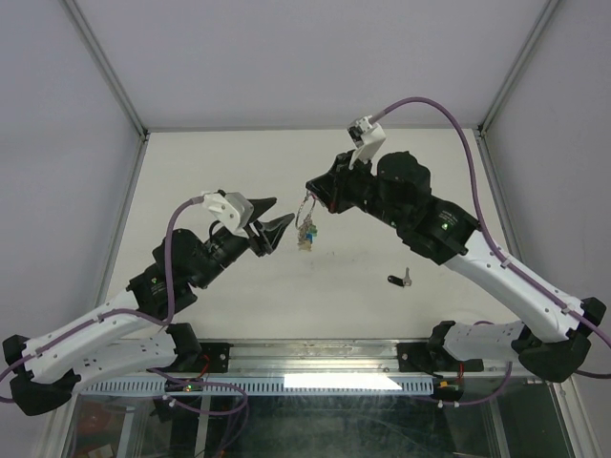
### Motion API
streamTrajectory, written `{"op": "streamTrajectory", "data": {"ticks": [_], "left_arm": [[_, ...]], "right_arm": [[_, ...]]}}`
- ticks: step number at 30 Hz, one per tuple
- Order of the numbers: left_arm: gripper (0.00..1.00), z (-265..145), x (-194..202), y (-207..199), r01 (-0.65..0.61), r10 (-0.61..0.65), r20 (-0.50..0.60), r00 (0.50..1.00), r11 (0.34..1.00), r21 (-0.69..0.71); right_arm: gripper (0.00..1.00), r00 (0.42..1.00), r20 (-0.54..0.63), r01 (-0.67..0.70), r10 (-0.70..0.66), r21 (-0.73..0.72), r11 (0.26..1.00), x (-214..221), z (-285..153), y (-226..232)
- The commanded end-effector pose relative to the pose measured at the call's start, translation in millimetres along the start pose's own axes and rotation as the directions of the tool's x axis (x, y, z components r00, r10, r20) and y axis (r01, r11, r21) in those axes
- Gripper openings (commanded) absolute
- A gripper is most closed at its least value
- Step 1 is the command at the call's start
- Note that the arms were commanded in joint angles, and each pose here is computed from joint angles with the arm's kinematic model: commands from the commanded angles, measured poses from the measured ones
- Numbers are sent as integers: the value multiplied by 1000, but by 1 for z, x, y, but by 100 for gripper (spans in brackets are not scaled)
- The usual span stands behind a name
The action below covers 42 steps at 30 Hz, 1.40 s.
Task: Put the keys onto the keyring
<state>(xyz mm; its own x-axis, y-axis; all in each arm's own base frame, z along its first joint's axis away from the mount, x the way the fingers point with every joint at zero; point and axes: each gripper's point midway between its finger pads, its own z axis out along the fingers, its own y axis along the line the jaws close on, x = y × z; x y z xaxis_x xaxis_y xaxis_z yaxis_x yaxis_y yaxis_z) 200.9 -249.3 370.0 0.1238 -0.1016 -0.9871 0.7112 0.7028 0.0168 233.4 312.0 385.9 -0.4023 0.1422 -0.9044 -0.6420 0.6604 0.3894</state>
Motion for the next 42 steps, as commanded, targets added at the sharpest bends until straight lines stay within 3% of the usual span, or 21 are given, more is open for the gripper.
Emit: {"op": "streamTrajectory", "data": {"ticks": [1, 7, 13, 17, 20, 25, 30, 36, 42], "left_arm": [[49, -2, -4, -10, 7, -8, 19, 1000, 999, 53], [55, 11, 3, -28, 23, -24, 9, 1000, 991, 131], [57, 28, 21, -27, 16, -15, -11, 1000, 995, 101], [47, 36, 34, -23, 0, 3, -40, 999, 998, 69], [34, 40, 39, -21, -4, 7, -55, 998, 999, 48], [1, 41, 38, -16, -15, 17, -59, 998, 1000, 23], [0, 38, 31, -22, -46, 53, -99, 994, 996, 75], [0, 21, 42, -41, -26, 82, -259, 962, 977, 210], [0, 1, 49, -46, 28, 67, -386, 920, 971, 236]], "right_arm": [[0, 995, 100, 25, -30, 52, 998, -37, -11, -2], [0, 993, 115, -12, 5, 54, 998, -41, -13, -2], [0, 991, 128, -47, 44, 18, 999, -44, -15, 6], [0, 989, 129, -66, 66, -10, 998, -45, -16, 11], [0, 989, 125, -79, 81, -21, 997, -44, -17, 13], [0, 989, 113, -91, 93, -17, 996, -37, -17, 11], [0, 989, 131, -73, 64, 72, 995, -28, -17, -11], [0, 988, 148, -55, 31, 161, 985, -15, -17, -37], [3, 994, 109, -34, 5, 265, 964, 6, -19, -62]]}}
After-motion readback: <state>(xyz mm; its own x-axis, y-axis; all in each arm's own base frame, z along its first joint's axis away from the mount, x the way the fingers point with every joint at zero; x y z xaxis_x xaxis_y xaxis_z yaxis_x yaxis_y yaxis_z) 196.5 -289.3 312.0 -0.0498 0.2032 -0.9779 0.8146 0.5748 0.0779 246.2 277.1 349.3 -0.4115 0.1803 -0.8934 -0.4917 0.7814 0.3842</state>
